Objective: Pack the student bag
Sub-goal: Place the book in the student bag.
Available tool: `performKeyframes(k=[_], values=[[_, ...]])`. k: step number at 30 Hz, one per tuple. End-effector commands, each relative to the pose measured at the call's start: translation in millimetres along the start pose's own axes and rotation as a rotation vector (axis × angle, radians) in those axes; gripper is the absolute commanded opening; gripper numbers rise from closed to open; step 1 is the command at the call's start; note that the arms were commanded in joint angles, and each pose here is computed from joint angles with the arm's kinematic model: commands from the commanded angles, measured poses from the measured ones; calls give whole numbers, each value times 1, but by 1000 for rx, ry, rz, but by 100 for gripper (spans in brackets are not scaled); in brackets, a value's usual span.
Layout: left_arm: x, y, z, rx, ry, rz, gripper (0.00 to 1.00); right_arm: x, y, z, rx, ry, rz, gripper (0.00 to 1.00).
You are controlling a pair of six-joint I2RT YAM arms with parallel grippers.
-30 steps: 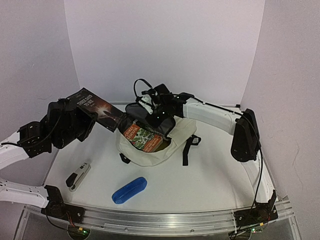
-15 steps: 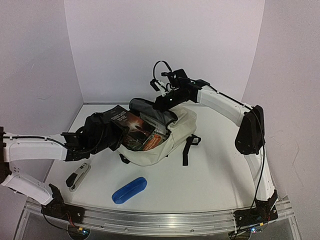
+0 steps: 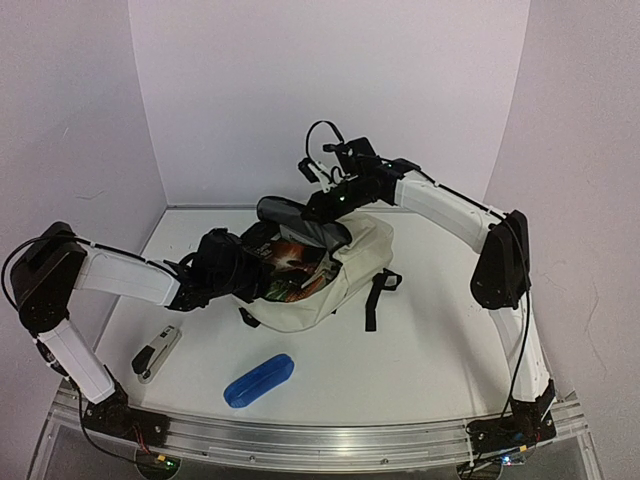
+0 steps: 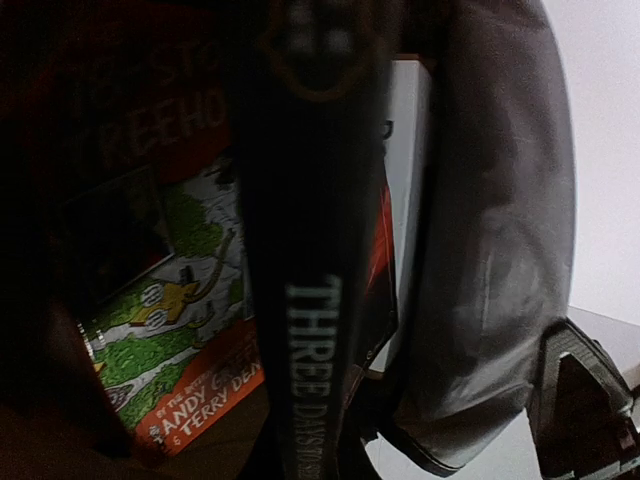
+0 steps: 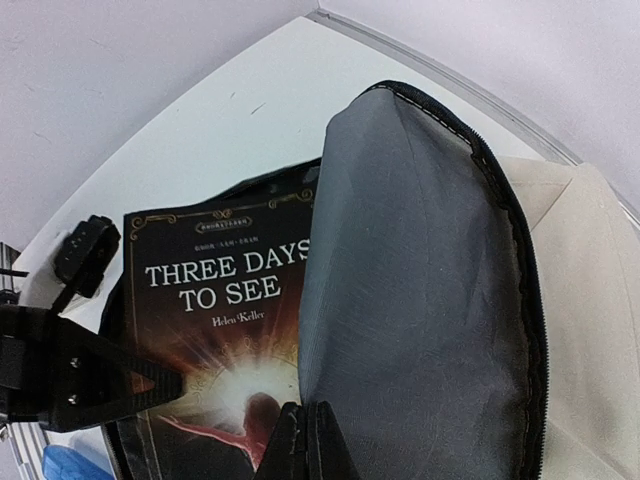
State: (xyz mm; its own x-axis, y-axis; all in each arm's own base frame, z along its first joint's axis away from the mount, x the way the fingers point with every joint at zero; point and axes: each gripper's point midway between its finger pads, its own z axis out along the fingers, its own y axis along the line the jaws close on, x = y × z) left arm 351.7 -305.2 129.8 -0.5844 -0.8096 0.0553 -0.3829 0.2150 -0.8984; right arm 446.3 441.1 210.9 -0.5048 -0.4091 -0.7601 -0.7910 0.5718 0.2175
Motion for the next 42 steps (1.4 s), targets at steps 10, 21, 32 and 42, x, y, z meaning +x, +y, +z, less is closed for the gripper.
performKeyframes(k=[10,21,32,42], values=[[-9,-26,-11,-380,-18,58,55,-48,33,-48,-90,-146,-63,0],[-25,-47,-34,-562,30,256,82,-34,39,-48,-125,-110,-68,0],[-40,-22,-77,-626,-30,272,80,-17,43,-47,-155,-66,-67,0],[-94,-4,-83,-571,-113,259,54,1,40,-61,-136,-8,-131,0]])
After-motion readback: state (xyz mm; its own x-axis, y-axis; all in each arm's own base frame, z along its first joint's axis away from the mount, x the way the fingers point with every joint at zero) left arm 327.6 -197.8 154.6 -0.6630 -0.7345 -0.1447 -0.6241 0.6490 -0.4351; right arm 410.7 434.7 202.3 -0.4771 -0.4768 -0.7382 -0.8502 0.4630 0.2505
